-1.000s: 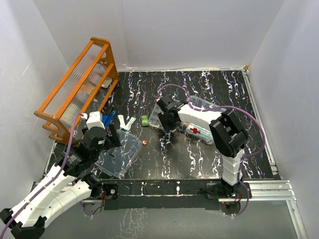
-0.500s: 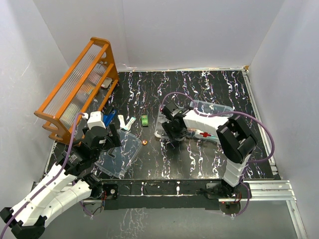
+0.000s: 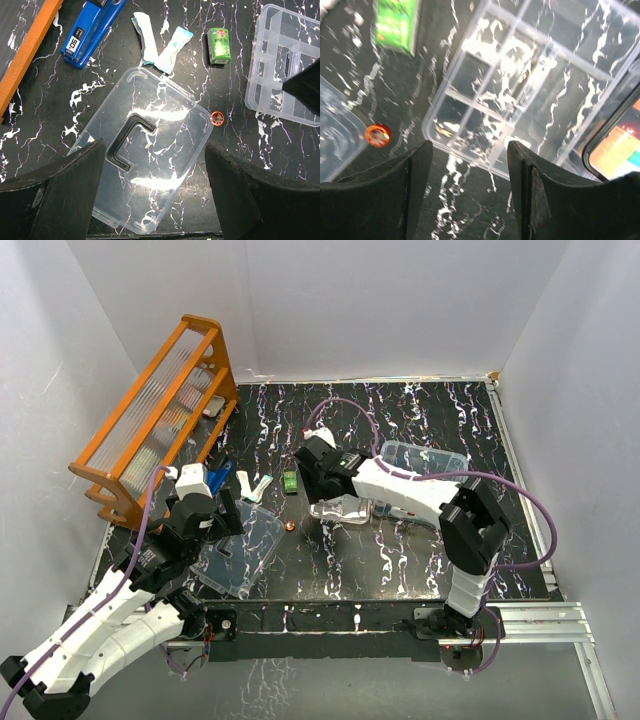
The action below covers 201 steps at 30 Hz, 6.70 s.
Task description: Organize the medicine kit
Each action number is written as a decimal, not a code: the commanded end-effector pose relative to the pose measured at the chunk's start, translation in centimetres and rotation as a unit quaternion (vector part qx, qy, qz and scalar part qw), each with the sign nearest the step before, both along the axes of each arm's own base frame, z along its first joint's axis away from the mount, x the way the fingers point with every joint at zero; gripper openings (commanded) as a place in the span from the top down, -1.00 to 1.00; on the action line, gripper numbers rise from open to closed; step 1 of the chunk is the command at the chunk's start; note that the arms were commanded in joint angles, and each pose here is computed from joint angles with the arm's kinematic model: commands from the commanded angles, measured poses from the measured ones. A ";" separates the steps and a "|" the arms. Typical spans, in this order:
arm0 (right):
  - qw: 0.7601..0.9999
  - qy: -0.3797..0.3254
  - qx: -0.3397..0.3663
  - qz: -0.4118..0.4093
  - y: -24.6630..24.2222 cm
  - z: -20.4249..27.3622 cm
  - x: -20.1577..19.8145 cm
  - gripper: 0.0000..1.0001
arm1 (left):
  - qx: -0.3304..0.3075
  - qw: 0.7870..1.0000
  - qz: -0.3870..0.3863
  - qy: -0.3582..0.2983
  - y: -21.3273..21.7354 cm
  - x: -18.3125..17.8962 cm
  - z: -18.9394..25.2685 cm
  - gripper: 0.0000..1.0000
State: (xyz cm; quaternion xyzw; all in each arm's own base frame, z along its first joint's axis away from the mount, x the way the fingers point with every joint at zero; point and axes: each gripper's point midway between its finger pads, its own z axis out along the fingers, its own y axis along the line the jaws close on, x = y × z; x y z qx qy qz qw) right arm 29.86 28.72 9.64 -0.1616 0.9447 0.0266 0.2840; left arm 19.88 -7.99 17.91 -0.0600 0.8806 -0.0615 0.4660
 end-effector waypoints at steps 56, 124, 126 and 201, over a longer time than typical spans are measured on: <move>0.982 -0.116 0.092 -0.117 10.2 1.5 10.2 0.31 | 0.000 1.000 0.008 -0.007 0.5 0.0 0.4 -0.58; 0.962 -0.106 0.030 -0.249 -7.8 0.8 3.3 0.07 | 0.001 1.000 0.002 -0.001 0.1 0.0 0.1 -0.58; 0.960 -0.109 0.027 -0.258 -8.8 0.9 3.5 0.06 | 0.001 1.000 0.002 0.000 0.1 0.0 0.1 -0.58; 0.982 -0.061 0.136 -0.116 15.8 -7.1 9.4 0.68 | 0.012 0.999 0.035 0.000 1.3 -0.1 0.3 -0.56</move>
